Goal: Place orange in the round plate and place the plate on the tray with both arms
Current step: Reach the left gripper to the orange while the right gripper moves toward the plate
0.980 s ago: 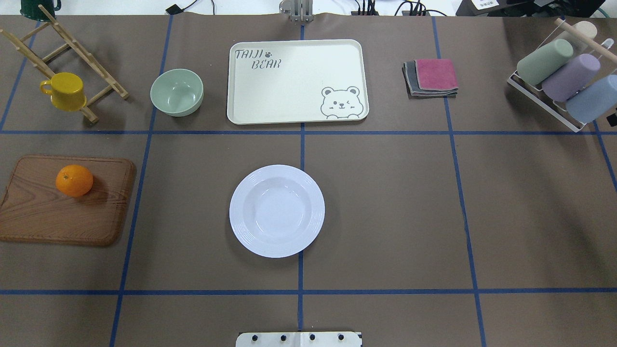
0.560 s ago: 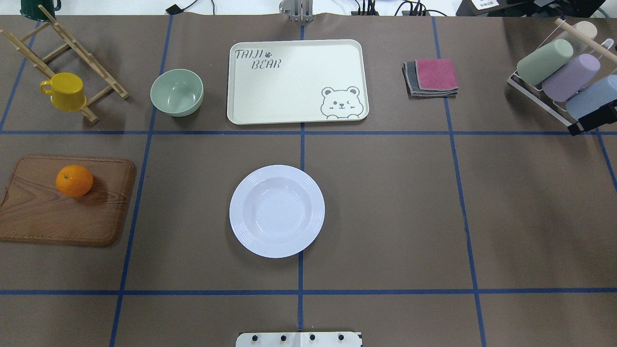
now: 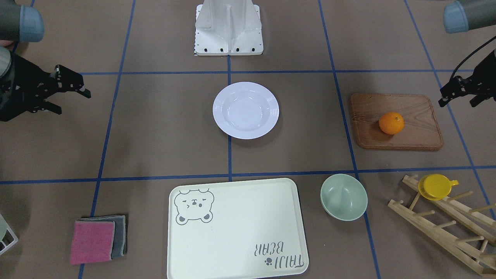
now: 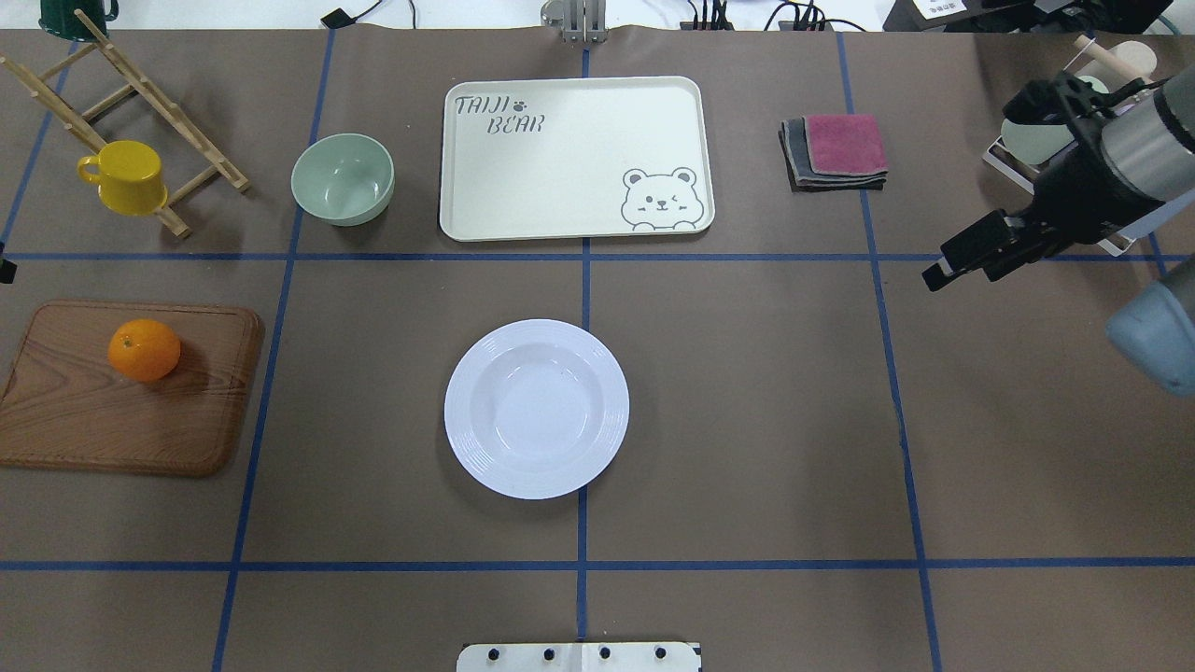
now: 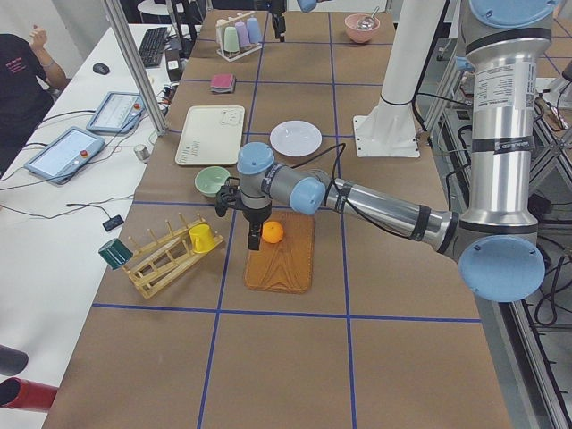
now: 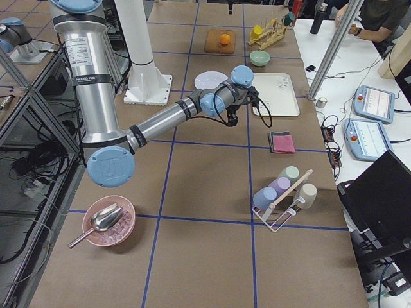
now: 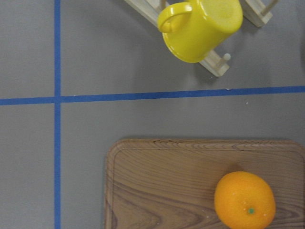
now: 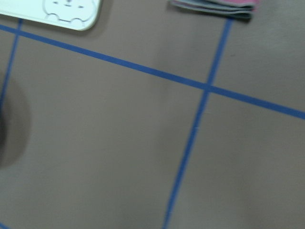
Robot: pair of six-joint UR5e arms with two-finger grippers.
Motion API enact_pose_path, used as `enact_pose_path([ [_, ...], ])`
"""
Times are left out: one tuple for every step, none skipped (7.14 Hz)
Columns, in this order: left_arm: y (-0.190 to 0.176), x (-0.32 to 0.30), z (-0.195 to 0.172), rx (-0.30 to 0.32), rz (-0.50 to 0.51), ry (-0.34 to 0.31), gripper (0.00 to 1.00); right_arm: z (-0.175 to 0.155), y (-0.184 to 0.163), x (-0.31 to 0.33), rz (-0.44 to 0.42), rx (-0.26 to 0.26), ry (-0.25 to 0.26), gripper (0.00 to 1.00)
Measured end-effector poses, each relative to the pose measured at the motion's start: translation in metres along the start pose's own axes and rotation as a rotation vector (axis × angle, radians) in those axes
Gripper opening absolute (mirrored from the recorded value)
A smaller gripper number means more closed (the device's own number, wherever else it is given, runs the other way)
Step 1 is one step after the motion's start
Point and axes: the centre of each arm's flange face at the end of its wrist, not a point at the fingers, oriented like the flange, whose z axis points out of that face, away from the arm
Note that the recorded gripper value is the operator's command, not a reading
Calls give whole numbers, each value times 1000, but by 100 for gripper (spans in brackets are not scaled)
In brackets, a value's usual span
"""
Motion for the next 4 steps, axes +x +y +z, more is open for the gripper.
enact_pose_path([
  [-3,26,10,-7,-14,13,99,20,-1,-11,-11,4,-48,100],
  [-3,50,22,-13,-28,11,99,42,0,-20,-21,10,-97,100],
  [-2,68,36,-15,-32,0,99,60,-1,-32,-15,18,-144,100],
  [-4,73,53,-11,-32,-1,99,70,-5,-47,2,27,-182,100],
])
